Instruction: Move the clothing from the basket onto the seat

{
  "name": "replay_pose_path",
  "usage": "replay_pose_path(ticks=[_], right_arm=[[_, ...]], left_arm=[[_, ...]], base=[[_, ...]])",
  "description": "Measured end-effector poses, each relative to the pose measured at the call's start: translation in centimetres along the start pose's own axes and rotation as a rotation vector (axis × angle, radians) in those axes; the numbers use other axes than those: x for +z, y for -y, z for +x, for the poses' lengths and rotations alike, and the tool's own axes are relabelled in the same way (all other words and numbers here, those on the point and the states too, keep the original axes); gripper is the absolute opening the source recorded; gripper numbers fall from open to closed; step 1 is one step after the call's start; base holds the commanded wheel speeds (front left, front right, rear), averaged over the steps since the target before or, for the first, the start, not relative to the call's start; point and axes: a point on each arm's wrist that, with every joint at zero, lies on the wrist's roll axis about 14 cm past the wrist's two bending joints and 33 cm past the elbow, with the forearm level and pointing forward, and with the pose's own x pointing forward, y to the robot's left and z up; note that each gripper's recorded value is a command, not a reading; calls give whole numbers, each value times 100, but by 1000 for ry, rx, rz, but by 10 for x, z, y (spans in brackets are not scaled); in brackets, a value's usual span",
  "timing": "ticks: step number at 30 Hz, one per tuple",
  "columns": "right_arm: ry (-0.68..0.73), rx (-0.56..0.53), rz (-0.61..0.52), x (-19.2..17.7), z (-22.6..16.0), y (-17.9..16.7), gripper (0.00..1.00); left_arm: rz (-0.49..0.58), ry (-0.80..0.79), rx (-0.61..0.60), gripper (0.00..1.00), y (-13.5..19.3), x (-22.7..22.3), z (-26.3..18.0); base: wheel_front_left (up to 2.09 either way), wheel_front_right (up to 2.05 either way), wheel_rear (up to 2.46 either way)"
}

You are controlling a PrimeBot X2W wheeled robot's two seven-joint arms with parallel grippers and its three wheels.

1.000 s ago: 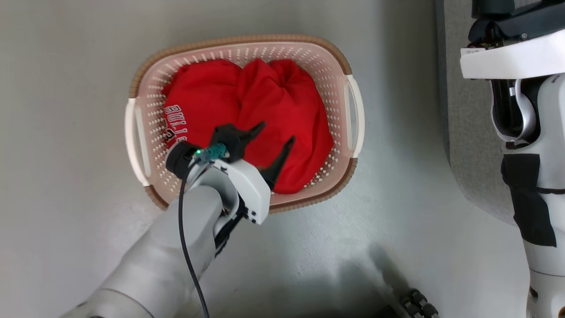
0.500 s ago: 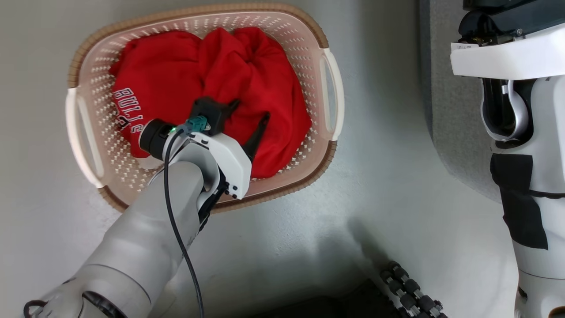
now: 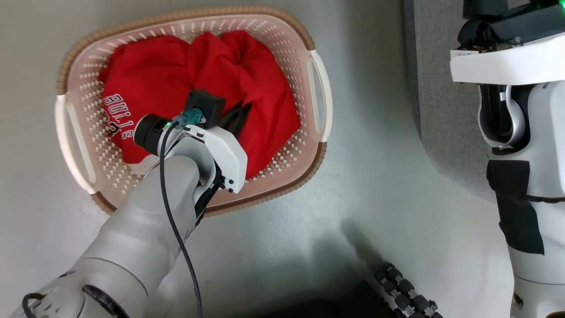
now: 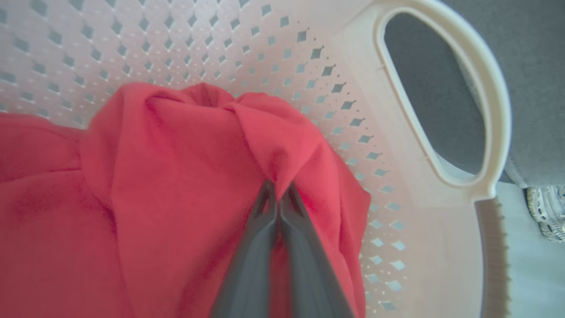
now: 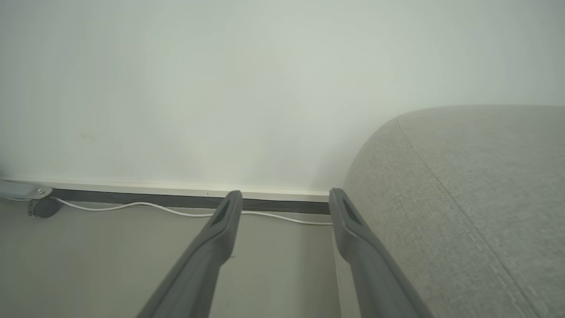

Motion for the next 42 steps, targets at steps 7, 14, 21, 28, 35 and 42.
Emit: replay_pose_path(ticks=[7,14,21,28,35,42], right_arm=[[38,-1,14,28,-6,-5,100],[51,3,24,51,-22,-11,100],[61,28,21,73,-38,-21,100],[72,39,37,96,-65,-32,100],[83,64,53,114,-95,-48,100],[95,90,60,127,-120,-62,100]], left_arm=[[18,64,52,0,-8,28,-26],[37,162,83,0,3,59,-61],[60,271,122,0,16,88,-98],[85,394,181,0,34,110,-147],[143,526,227,0,56,132,-196],[202,653,269,0,74,151,-243]], base=[[0,0,0],[0,0,0],[0,0,0],[0,0,0],[0,0,0],[0,0,0]])
